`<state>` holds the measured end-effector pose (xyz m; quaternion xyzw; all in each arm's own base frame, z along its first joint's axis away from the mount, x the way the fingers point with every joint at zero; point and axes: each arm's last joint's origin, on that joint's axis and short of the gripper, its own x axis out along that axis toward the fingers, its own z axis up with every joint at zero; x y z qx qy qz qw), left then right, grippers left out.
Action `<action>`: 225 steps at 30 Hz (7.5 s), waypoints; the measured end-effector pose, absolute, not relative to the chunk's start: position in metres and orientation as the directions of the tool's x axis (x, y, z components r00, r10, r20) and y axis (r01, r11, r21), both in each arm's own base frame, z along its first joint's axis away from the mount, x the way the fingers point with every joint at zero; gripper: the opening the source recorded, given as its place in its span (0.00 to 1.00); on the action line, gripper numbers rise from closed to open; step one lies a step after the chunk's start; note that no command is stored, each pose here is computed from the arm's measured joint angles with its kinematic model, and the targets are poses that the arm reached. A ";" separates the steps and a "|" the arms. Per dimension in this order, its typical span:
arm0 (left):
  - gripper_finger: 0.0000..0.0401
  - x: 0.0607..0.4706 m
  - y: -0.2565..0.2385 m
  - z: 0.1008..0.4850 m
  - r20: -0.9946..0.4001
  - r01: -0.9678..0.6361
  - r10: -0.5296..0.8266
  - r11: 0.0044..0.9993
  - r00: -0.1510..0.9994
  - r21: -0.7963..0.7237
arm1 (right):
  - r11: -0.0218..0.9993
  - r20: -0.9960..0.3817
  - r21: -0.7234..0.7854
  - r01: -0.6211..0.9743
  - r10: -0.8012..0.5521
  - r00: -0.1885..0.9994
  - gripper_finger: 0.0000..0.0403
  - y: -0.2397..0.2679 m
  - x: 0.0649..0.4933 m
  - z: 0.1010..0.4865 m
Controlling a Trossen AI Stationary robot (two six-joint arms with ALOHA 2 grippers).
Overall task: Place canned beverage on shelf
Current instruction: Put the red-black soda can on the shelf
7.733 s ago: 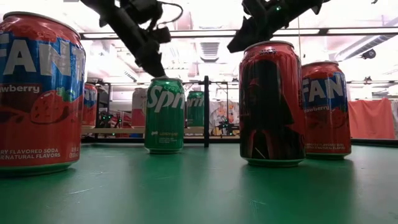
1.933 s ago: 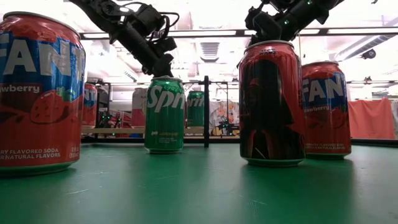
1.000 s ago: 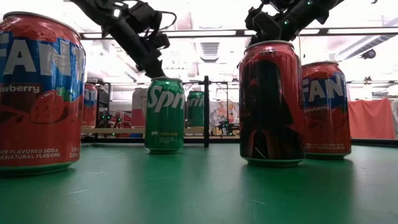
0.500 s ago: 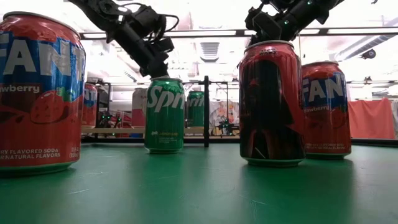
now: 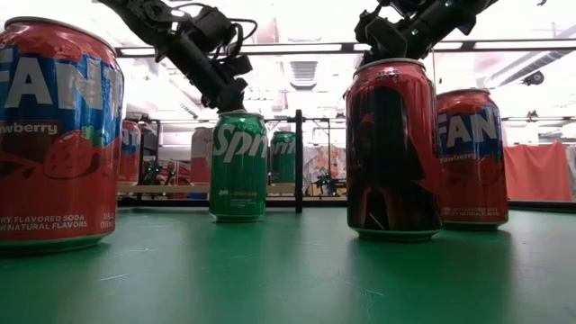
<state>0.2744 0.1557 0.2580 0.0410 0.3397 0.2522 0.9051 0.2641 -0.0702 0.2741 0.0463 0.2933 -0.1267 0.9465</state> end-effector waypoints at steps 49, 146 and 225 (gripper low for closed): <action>0.00 0.283 0.154 0.245 -0.644 -0.361 0.401 0.911 0.651 0.201 | 0.960 -0.592 0.034 0.278 -0.205 0.779 0.03 -0.071 0.270 0.265; 0.00 0.278 0.172 0.256 -0.643 -0.354 0.515 0.857 0.566 0.375 | 0.949 -0.593 0.033 0.315 -0.235 0.770 0.03 -0.070 0.271 0.264; 0.00 0.279 0.178 0.259 -0.604 -0.423 0.555 0.830 0.572 0.363 | 0.945 -0.593 0.022 0.326 -0.250 0.765 0.03 -0.071 0.271 0.264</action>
